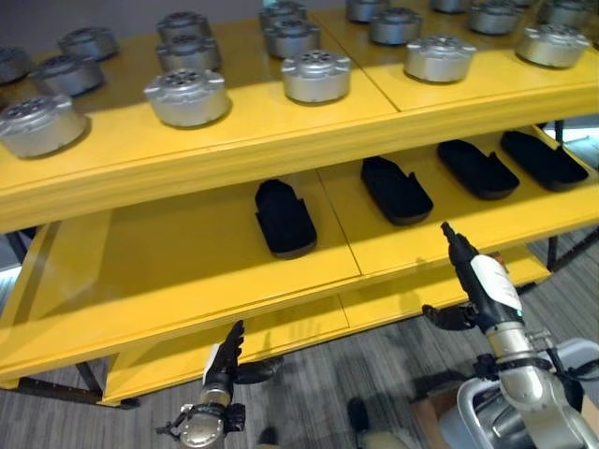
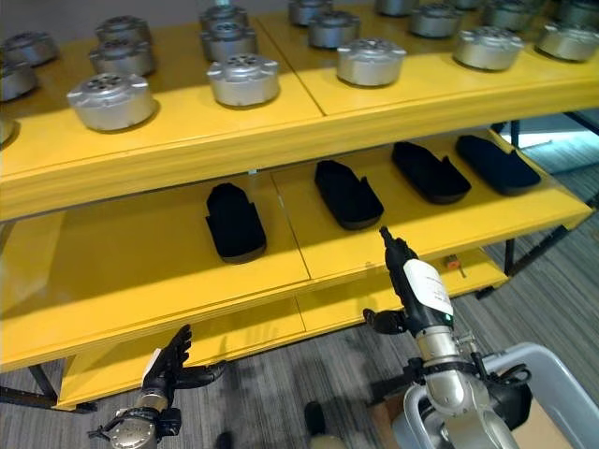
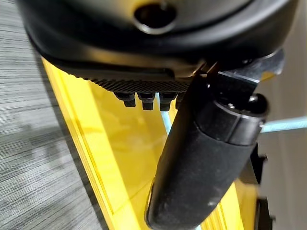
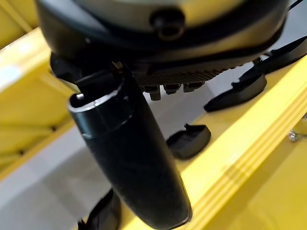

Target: Move parts from the plastic box to the shelf.

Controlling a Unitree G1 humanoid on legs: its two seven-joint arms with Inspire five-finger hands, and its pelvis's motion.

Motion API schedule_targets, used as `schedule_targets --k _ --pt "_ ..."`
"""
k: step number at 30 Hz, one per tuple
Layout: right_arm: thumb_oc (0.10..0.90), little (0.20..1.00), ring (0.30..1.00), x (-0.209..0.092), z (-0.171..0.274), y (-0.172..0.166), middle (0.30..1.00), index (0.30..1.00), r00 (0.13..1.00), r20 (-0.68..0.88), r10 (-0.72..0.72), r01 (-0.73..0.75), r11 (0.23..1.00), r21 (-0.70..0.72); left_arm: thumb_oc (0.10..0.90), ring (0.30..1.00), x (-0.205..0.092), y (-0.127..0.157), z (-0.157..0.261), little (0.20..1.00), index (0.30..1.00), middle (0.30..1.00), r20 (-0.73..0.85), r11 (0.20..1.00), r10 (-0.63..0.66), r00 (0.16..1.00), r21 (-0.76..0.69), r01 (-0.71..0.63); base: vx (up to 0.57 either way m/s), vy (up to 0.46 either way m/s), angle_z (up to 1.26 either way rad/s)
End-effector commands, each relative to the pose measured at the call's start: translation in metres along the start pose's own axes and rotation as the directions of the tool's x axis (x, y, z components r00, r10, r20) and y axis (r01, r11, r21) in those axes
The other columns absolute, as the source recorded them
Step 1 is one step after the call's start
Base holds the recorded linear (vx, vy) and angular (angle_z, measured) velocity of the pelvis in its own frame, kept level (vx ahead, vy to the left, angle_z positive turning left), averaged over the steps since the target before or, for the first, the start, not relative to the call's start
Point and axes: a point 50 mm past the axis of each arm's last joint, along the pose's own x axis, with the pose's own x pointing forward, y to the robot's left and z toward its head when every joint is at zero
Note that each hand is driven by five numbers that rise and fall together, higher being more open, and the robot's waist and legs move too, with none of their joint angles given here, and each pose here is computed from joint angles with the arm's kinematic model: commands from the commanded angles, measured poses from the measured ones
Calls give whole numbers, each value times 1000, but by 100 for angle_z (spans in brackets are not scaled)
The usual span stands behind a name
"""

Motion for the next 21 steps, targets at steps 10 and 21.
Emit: schedule_targets --k 10,21 --pt "900 1000 1000 11 26 -13 1000 1000 986 124 -113 99 989 111 900 1000 7 24 48 1000 1000 1000 233 995 40 972 78 -59 21 139 -58" --pt "900 1000 1000 18 35 -8 1000 1000 978 162 -130 115 988 101 900 1000 12 31 64 1000 1000 1000 291 989 48 955 118 -85 -97 91 -55"
